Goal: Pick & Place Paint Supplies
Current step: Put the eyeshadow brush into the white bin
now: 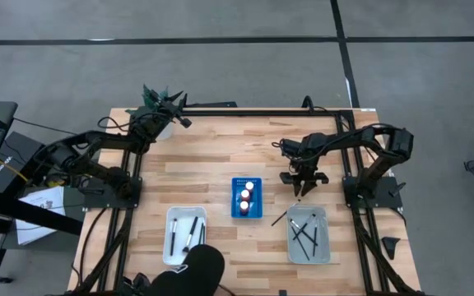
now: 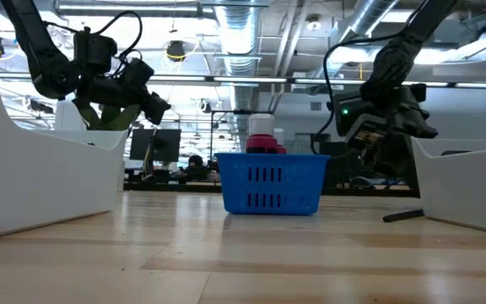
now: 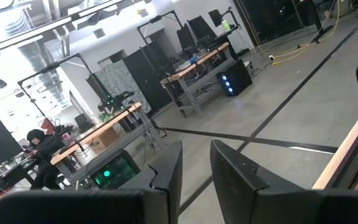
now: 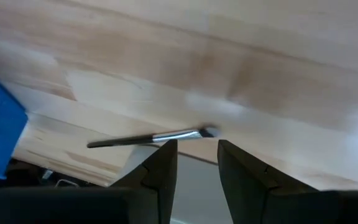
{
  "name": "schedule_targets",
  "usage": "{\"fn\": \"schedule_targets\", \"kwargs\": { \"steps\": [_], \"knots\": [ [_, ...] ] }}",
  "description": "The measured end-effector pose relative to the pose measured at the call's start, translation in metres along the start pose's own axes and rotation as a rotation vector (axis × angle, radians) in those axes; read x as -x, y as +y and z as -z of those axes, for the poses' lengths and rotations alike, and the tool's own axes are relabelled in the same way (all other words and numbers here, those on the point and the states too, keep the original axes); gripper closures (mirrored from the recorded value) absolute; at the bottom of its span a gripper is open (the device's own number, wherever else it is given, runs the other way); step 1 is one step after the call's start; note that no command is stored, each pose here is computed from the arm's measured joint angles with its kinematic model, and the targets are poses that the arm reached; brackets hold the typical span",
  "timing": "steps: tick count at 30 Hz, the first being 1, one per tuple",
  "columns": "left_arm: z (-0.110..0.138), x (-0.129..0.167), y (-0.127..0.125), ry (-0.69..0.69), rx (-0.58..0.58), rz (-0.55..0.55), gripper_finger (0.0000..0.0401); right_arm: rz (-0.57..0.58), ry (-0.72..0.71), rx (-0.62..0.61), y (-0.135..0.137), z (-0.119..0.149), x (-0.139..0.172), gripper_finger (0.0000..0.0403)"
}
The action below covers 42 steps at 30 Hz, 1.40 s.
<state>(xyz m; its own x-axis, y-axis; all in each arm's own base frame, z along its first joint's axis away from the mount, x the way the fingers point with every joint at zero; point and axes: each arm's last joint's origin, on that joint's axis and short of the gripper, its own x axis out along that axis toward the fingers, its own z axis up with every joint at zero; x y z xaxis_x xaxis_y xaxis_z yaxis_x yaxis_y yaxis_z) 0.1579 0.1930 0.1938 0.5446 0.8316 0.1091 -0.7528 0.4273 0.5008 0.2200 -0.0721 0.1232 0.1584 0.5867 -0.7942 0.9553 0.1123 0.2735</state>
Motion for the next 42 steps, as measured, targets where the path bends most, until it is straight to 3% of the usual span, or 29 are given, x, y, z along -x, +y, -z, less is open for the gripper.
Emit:
{"fn": "schedule_targets", "kwargs": {
  "steps": [13, 22, 32, 42],
  "knots": [
    [0.0, 0.0, 0.0, 0.001, 0.0, 0.001, 0.0325, -0.006, 0.046, -0.028, -0.011, 0.003, -0.013, 0.0291],
    [0.0, 0.0, 0.0, 0.003, 0.0, 0.003, 0.0325, -0.082, 0.04, -0.013, -0.011, -0.003, -0.015, 0.0291],
    [0.0, 0.0, 0.0, 0.002, -0.002, 0.005, 0.0325, -0.08, 0.215, -0.039, -0.017, -0.013, -0.038, 0.0291],
    [0.002, 0.0, 0.0, 0.017, -0.005, 0.006, 0.0325, -0.109, 0.194, -0.057, -0.018, -0.02, -0.031, 0.0291]
  ]
}}
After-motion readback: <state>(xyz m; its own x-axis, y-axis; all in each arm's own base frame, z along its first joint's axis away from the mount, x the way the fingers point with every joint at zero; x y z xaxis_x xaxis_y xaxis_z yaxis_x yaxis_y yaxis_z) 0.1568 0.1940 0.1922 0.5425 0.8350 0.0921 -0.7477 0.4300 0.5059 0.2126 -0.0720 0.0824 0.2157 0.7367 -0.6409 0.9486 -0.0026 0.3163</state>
